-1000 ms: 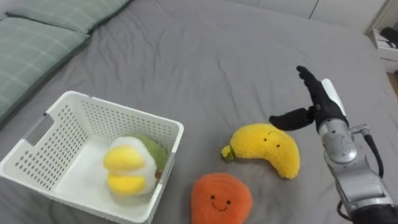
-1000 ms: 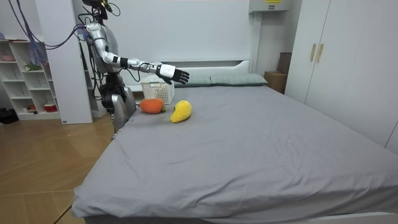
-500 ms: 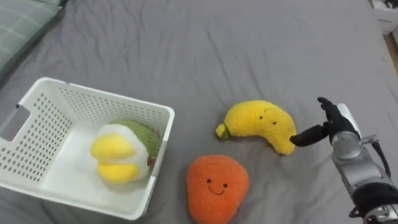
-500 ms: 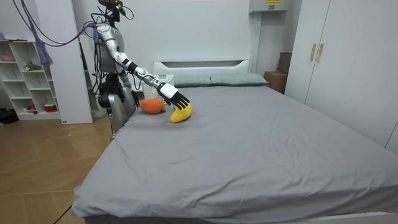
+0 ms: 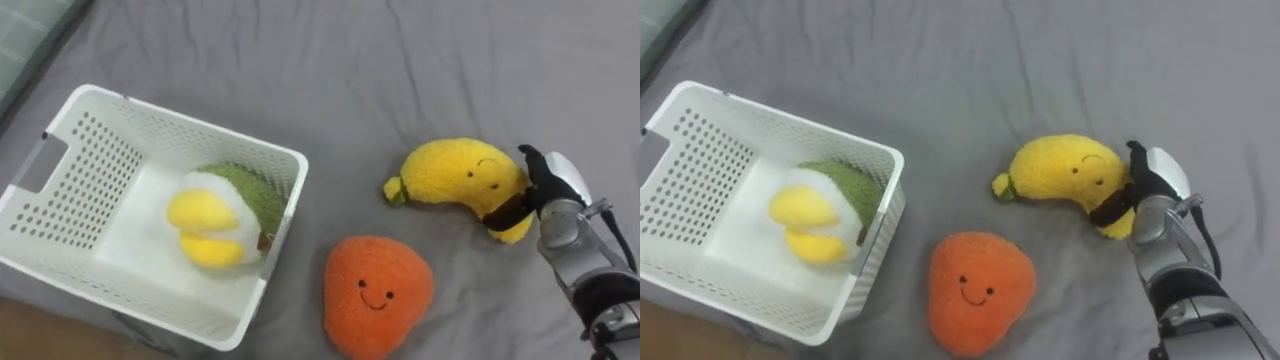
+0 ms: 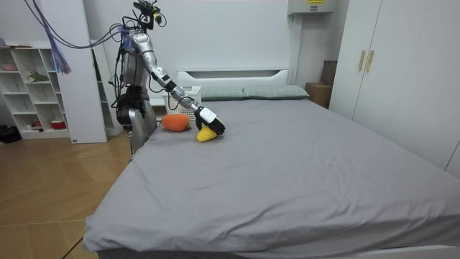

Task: Collect toys from the bed

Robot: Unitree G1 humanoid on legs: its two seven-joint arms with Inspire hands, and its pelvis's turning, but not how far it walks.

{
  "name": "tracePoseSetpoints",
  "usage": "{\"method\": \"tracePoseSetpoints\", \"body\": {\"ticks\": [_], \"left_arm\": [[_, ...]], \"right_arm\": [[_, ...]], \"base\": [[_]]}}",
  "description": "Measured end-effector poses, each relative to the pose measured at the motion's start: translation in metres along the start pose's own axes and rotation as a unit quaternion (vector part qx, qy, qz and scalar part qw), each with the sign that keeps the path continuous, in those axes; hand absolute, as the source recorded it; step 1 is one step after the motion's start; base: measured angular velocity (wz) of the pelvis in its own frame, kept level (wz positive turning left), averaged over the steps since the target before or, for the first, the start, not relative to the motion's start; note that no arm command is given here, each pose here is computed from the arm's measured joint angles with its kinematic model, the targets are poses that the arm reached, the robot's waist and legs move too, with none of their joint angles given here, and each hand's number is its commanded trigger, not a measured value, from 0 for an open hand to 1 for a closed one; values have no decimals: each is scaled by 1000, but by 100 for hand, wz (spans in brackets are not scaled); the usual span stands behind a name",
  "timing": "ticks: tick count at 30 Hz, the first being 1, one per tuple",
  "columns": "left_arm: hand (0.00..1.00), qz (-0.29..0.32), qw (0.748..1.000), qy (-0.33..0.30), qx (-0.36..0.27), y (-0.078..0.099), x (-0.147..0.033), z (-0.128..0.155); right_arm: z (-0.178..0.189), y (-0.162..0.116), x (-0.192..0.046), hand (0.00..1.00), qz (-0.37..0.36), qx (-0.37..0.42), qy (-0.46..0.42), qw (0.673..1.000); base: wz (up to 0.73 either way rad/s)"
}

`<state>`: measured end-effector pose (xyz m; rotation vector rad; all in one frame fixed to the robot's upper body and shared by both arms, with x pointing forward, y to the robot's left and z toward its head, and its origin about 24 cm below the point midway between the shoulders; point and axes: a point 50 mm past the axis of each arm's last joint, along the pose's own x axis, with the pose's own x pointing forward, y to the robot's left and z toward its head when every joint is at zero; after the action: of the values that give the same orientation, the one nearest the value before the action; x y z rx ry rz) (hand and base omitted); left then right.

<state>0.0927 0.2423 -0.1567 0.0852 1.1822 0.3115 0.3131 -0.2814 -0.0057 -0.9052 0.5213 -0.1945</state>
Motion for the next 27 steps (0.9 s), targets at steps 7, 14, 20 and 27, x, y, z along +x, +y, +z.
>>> {"method": "tracePoseSetpoints", "body": {"ticks": [7, 14, 20, 27], "left_arm": [[0, 0, 1000, 2, 0, 0, 0, -1], [0, -2, 1000, -2, 0, -1, 0, 1], [0, -2, 1000, -5, -1, -2, 0, 2], [0, -6, 1000, -10, 5, -4, 0, 4]], "right_arm": [[2, -2, 0, 0, -15, 3, -7, 1000], [2, -5, 1, 100, -31, 8, -4, 999], [2, -10, 4, 100, -36, 15, 6, 999], [-6, -12, 4, 100, -35, 11, 27, 999]], "base": [[4], [2], [2], [0]]}}
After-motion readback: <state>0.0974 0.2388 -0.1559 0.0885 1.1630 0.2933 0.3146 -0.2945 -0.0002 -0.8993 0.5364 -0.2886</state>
